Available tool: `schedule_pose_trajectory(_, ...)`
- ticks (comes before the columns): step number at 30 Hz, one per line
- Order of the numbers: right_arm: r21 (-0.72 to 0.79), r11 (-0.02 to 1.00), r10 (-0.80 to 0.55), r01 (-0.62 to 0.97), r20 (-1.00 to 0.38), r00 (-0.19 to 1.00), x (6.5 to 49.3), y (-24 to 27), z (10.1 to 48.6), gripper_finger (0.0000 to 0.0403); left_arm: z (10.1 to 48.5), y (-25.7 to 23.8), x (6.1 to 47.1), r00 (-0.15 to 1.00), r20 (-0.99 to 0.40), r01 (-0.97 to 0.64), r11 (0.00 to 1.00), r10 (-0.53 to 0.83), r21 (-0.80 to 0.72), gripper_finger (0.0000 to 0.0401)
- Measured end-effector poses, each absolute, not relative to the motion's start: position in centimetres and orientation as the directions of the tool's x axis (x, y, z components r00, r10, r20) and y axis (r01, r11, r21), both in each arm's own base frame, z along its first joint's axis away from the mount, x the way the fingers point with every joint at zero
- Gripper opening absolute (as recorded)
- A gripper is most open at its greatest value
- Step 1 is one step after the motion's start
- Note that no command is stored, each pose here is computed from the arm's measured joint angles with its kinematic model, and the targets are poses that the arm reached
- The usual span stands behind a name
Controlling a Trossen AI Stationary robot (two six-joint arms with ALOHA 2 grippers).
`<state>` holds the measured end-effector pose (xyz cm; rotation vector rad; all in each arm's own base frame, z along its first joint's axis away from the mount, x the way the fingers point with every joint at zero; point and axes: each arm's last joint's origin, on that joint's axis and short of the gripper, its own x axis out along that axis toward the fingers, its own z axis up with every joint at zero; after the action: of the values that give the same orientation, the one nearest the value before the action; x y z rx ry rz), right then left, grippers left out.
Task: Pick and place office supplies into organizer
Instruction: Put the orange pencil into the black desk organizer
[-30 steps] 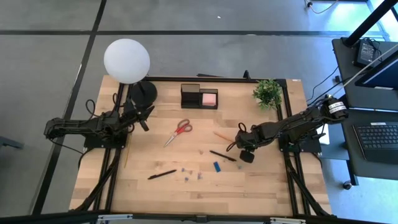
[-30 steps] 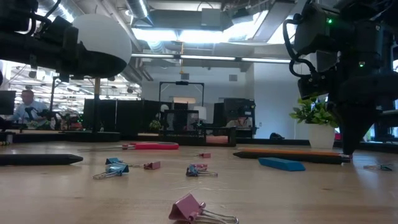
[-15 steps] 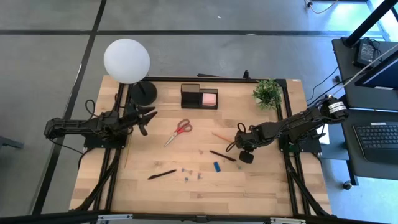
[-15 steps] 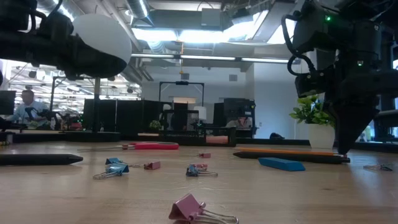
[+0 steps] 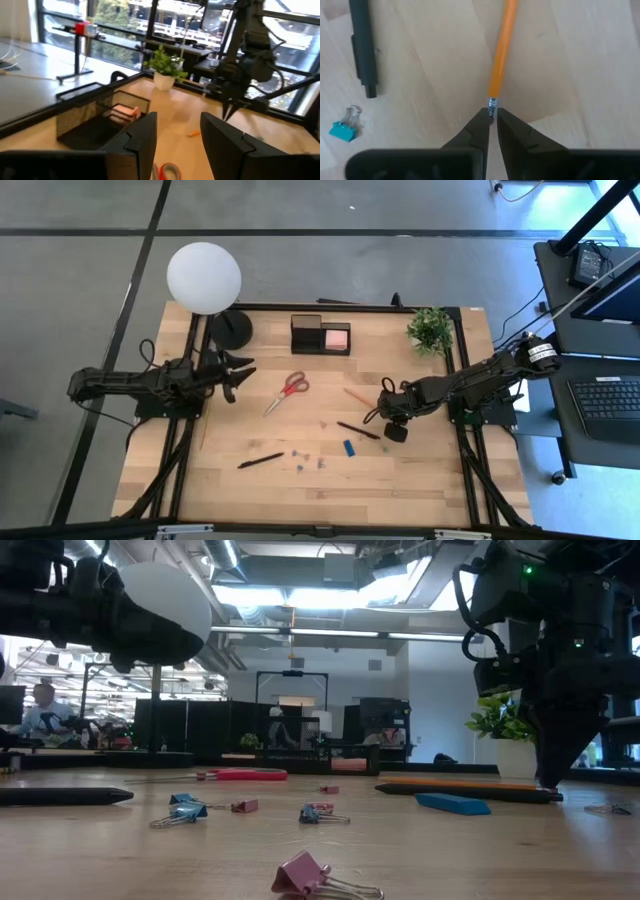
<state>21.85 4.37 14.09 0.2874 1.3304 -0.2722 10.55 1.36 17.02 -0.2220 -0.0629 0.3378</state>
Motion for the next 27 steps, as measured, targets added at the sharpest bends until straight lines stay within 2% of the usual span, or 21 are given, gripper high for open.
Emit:
schedule_pose_trajectory(5, 0.037, 0.934, -0.039, 0.356, -0.978, 0.203, 22.0, 4.4, 13.7, 0.0023, 18.0, 1.3, 11.5, 0.958, 0.021, -0.277, 0.94, 0.287, -0.2, 0.0146)
schedule_pose_trajectory(9, 0.02, 0.937, -0.048, 0.349, -0.981, 0.186, 22.3, 4.4, 13.1, 0.0008, 18.6, 1.2, 12.8, 0.964, -0.067, -0.263, 0.953, 0.256, -0.149, 0.0146)
schedule_pose_trajectory(16, 0.022, 0.94, -0.047, 0.339, -0.98, 0.194, 22.5, 4.5, 12.9, 0.0015, 19.8, 1.2, 16.3, 0.962, -0.216, -0.196, 0.974, 0.168, -0.112, 0.0146)
schedule_pose_trajectory(27, 0.032, 0.927, -0.046, 0.375, -0.979, 0.197, 22.6, 4.5, 12.8, 0.0016, 22.4, 1.5, 24.4, 0.893, -0.43, -0.066, 0.983, 0.135, 0.173, 0.0146)
